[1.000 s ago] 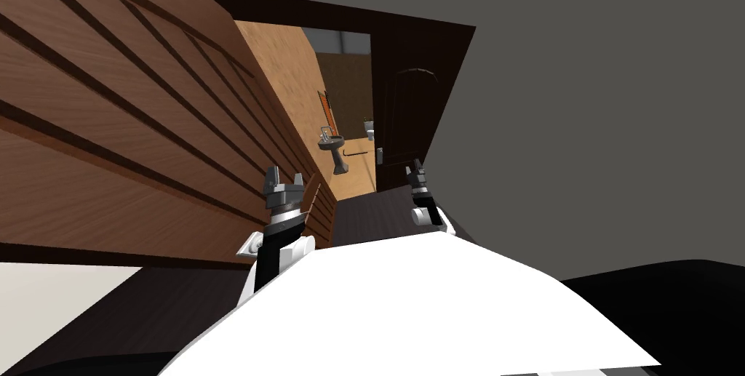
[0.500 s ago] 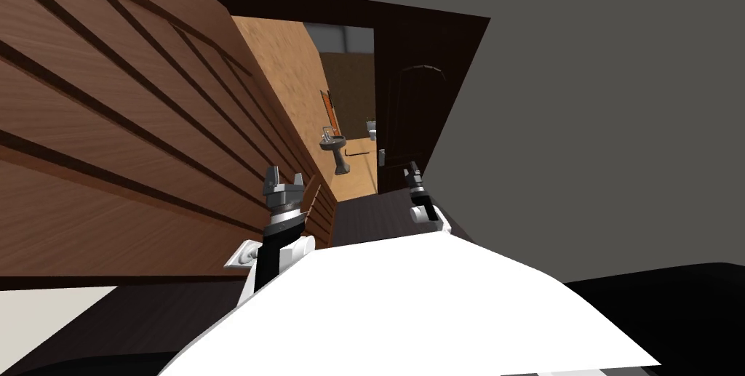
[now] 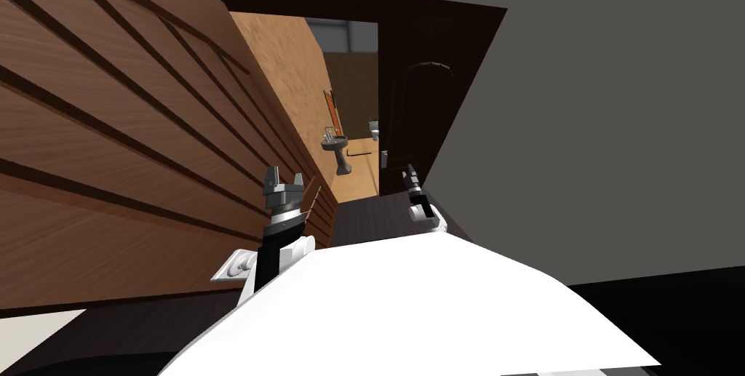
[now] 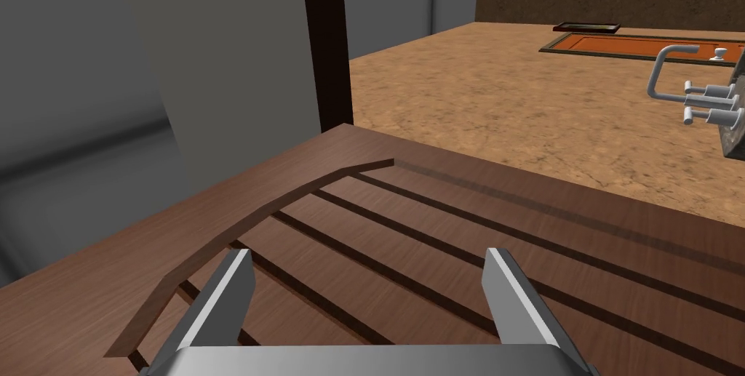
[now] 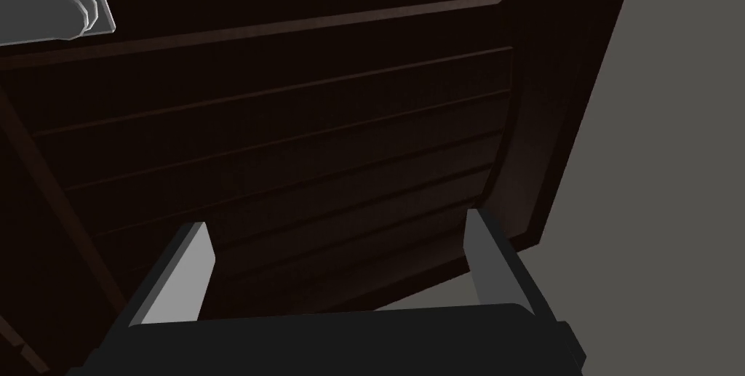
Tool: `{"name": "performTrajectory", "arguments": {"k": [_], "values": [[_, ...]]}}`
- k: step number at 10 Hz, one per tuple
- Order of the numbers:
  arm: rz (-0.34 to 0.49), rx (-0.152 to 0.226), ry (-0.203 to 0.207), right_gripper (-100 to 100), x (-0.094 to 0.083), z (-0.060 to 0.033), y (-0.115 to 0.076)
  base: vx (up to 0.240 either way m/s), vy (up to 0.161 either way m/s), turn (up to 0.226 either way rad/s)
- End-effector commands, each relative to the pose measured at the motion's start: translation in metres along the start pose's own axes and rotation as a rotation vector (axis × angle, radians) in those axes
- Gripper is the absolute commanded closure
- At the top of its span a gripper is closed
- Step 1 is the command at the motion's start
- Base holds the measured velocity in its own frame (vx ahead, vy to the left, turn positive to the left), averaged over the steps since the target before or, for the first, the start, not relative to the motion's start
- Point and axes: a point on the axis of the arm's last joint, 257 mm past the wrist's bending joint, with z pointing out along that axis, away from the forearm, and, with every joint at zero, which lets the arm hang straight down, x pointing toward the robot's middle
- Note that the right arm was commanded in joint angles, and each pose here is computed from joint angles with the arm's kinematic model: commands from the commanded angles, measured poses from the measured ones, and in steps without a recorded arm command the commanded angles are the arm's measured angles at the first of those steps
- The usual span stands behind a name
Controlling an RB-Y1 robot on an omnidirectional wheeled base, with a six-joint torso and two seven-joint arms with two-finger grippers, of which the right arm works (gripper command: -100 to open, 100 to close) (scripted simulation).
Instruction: Pull the door open
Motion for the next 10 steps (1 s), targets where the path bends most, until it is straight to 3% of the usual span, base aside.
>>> {"name": "performTrajectory", "arguments": {"k": [1,10], "values": [[-0.004,0.03,-0.001,-100,-0.001,0.0019,-0.014,0.099,-0.028,0.053],[-0.02,0.193,-0.012,-100,-0.007,0.0085,-0.088,0.108,-0.026,0.057]]}}
